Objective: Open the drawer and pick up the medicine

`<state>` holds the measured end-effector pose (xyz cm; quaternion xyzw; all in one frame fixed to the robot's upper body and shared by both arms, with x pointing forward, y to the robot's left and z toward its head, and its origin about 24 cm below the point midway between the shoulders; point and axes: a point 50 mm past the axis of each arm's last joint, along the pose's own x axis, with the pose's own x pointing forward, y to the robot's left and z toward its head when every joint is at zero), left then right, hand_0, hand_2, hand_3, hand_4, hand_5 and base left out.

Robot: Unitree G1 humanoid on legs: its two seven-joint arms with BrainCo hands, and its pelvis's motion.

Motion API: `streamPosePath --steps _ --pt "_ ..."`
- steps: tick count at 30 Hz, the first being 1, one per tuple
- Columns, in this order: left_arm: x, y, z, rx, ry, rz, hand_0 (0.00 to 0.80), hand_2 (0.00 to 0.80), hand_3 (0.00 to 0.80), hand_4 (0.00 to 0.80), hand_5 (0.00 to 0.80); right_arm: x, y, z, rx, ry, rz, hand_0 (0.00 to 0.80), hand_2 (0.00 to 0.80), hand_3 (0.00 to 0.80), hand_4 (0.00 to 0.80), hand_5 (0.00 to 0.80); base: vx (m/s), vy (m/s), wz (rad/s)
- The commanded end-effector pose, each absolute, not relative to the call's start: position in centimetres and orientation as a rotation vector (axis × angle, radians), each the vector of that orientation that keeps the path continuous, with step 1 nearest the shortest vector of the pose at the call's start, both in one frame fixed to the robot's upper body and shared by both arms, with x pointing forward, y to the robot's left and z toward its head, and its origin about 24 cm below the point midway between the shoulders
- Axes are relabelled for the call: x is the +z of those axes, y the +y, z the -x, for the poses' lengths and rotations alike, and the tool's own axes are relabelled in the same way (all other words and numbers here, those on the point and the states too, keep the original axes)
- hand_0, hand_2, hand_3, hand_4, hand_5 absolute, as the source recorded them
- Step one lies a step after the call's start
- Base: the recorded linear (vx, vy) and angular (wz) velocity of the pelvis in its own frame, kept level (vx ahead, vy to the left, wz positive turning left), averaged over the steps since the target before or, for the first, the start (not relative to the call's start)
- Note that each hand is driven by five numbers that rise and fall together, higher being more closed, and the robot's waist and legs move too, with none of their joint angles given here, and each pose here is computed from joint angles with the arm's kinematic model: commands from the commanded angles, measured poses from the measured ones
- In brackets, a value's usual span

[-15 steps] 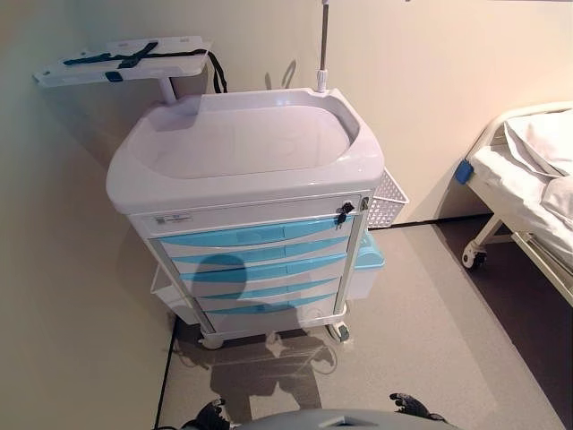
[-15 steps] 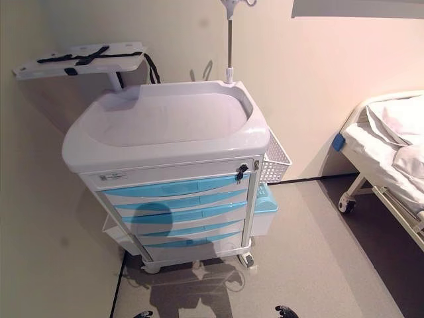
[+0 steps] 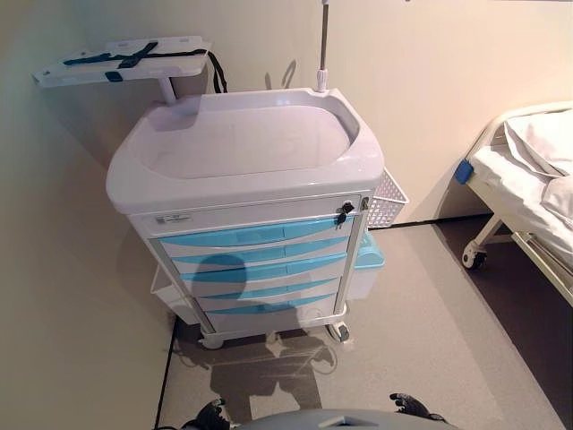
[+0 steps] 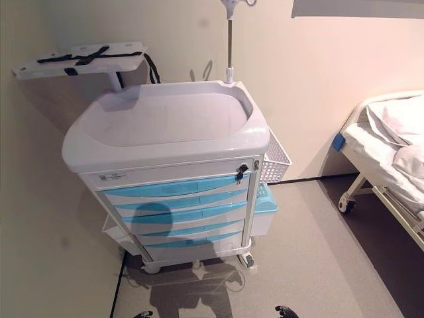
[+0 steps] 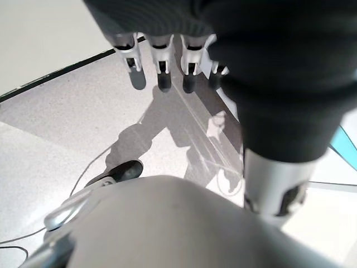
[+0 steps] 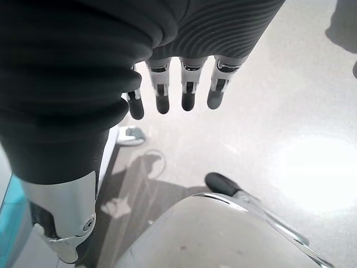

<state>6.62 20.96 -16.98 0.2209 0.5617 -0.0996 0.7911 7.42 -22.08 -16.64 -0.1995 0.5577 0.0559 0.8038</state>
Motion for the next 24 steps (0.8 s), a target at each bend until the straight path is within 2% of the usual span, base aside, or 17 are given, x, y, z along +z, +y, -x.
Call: streamPosePath --steps 1,15,24 --pt "-17.3 19.7 -6.4 -0.246 1.228 -0.452 0.000 0.000 0.000 0.000 0.000 -16.5 -21.3 -9.0 0.140 1.147 0.440 0.000 0.000 0.000 0.000 0.000 0.000 0.000 0.00" --pt "-17.2 20.2 -6.8 -0.170 1.224 -0.399 0.000 0.000 0.000 0.000 0.000 -16.5 -21.8 -8.7 0.126 1.159 0.440 0.000 0.000 0.000 0.000 0.000 0.000 0.000 0.00" --pt "-16.4 20.7 -9.8 -0.091 1.121 -0.368 0.000 0.000 0.000 0.000 0.000 -16.1 -22.0 -10.2 0.112 1.108 0.451 0.000 0.000 0.000 0.000 0.000 -0.009 0.005 0.01"
